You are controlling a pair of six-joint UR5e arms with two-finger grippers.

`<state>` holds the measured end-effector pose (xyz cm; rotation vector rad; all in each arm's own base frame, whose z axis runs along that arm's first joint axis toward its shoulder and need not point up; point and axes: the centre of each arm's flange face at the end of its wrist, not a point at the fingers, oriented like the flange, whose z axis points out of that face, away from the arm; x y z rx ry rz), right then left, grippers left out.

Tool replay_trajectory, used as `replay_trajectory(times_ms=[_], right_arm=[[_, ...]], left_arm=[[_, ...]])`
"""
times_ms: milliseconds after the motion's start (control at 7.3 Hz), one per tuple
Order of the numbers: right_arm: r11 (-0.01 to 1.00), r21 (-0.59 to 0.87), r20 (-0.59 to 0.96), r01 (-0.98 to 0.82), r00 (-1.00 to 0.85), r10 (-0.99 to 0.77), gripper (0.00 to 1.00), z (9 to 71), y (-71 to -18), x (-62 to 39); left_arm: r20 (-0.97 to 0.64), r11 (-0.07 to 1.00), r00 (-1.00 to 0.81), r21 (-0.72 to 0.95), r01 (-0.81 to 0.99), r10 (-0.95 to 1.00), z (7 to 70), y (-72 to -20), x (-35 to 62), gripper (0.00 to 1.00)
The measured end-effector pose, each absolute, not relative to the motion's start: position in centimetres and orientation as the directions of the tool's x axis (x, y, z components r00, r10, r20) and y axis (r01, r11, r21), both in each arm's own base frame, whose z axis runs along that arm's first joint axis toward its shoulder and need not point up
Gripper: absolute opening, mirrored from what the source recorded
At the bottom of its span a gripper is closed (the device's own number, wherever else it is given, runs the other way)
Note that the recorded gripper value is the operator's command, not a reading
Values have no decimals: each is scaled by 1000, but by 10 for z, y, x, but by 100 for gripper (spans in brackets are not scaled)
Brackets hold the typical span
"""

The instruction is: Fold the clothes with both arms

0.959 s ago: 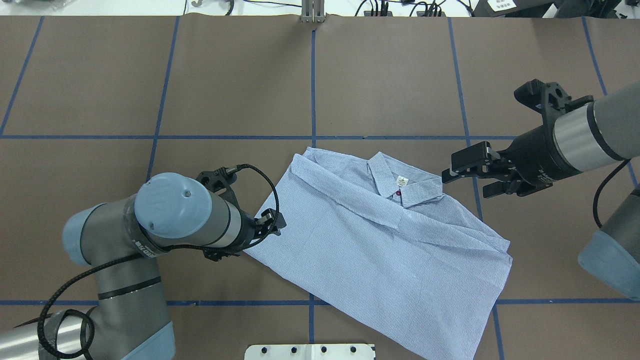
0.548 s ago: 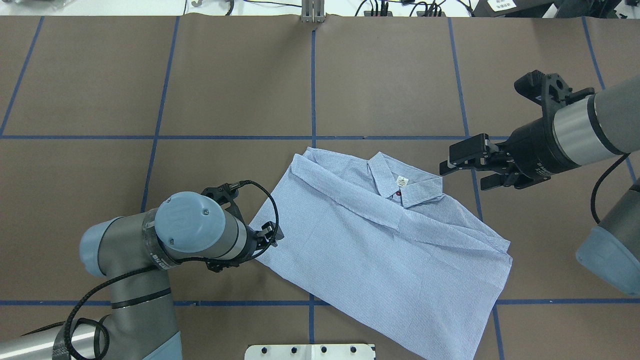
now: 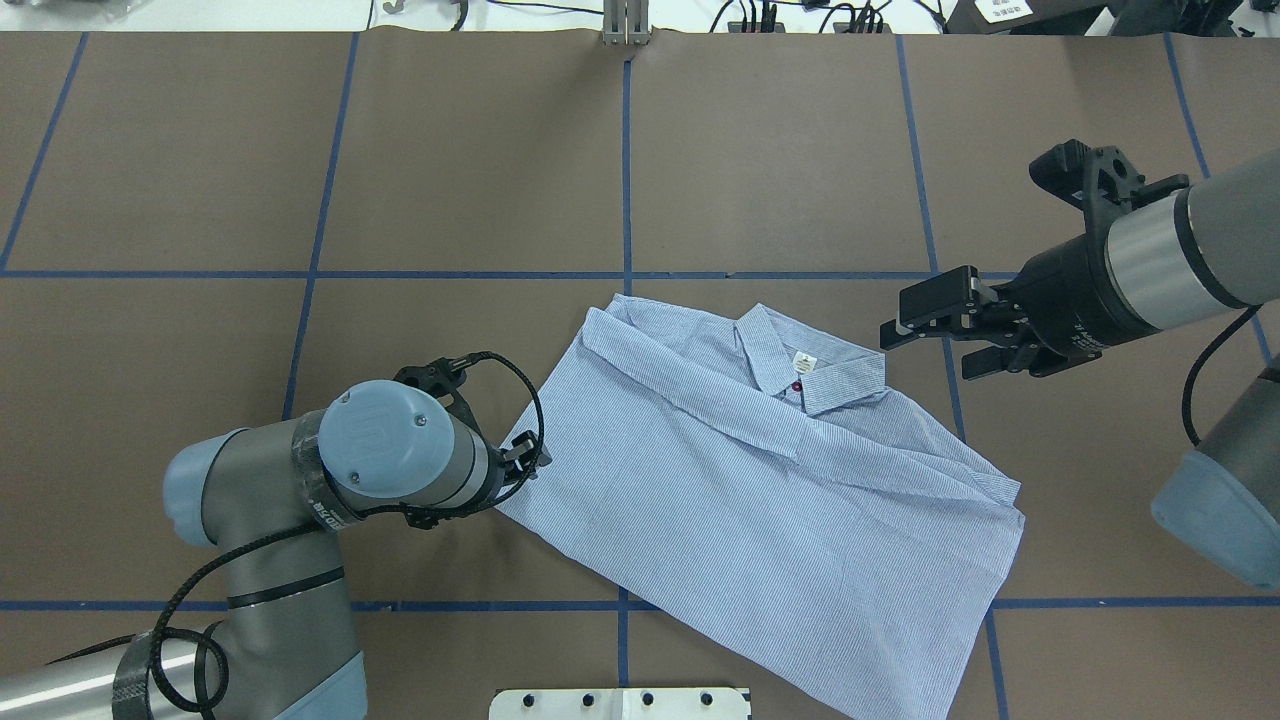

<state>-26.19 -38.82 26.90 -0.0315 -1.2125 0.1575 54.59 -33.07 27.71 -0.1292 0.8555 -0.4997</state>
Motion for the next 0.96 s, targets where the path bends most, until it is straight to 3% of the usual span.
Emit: replay_trajectory(times_ms=[959], right_arm=[[988,-116,926,-106,348,146,100,274,-389,-262]], left_arm=[[-685,875,552,-300,380,-475,279,-334,550,51]])
